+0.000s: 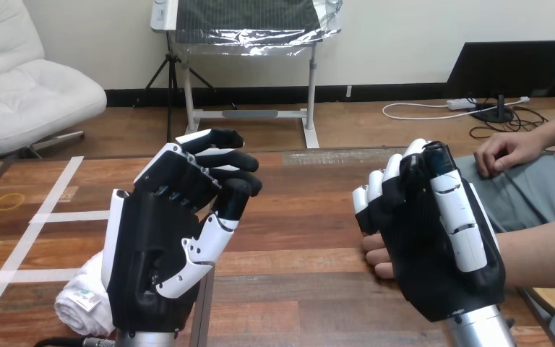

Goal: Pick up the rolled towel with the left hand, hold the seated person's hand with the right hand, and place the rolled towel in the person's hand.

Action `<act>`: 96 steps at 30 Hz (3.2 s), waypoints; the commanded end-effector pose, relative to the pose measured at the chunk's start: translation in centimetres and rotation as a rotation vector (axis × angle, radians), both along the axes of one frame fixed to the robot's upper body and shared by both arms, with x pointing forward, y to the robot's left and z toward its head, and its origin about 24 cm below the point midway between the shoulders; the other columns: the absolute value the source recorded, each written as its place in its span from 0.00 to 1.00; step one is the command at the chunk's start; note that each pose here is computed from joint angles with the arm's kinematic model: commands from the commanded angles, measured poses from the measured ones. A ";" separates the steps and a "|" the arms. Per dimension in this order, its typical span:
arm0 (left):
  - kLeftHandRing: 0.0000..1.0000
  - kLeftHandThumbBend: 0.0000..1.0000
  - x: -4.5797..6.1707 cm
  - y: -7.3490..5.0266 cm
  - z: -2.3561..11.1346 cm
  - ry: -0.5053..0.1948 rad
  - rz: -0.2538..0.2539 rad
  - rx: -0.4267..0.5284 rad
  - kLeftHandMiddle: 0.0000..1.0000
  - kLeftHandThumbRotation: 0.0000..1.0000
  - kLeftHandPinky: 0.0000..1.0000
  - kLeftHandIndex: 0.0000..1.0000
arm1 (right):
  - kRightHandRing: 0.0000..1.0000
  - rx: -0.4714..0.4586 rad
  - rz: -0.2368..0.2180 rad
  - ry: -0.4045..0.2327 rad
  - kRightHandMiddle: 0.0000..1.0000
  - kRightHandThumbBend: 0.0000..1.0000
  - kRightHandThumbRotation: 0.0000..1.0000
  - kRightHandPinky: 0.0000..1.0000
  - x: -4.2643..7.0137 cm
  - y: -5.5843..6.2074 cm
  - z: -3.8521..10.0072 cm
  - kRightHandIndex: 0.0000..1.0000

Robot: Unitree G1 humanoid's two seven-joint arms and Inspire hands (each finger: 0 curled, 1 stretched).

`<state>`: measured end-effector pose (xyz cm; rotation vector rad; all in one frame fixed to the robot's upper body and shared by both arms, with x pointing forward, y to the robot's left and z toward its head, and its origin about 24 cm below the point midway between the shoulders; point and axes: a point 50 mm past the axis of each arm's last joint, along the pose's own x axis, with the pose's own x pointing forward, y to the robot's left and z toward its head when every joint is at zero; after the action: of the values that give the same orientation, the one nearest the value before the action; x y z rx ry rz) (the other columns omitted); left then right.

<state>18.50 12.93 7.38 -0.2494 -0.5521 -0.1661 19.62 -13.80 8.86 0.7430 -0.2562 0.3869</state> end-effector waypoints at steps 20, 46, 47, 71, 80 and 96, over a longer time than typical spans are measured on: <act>0.49 0.57 -2.3 -1.1 -1.7 0.111 0.019 -0.049 0.56 0.23 0.48 0.61 | 0.15 0.016 -0.040 0.031 0.24 0.49 0.37 0.06 -0.1 -0.5 -0.1 0.30; 0.51 0.51 -2.4 -1.2 -1.4 0.058 0.080 0.057 0.55 0.16 0.49 0.62 | 0.17 -0.032 -0.026 0.003 0.27 0.48 0.38 0.09 0.0 -0.4 -0.1 0.32; 0.51 0.51 -2.4 -1.2 -1.4 0.057 0.081 0.059 0.55 0.16 0.49 0.62 | 0.17 -0.032 -0.027 0.002 0.27 0.48 0.38 0.09 0.0 -0.4 -0.1 0.32; 0.51 0.55 -2.2 -1.1 -1.5 0.055 0.041 0.038 0.56 0.19 0.48 0.61 | 0.29 -0.395 -0.294 -0.113 0.42 0.44 0.46 0.18 -0.3 -0.5 0.4 0.39; 0.54 0.59 -2.2 -1.0 -1.7 0.067 0.032 0.025 0.61 0.33 0.46 0.63 | 0.59 -0.539 -0.367 -0.160 0.68 0.40 0.49 0.42 -0.6 -0.3 0.4 0.64; 0.55 0.65 -2.1 -0.9 -1.8 0.093 -0.018 -0.014 0.68 0.40 0.45 0.67 | 0.81 -0.441 -0.282 -0.165 0.84 0.47 0.51 0.59 -1.0 0.1 0.2 0.81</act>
<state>18.47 12.37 7.43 -0.2675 -0.5669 -0.1671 18.98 -14.10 8.84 0.1905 -0.3728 0.2321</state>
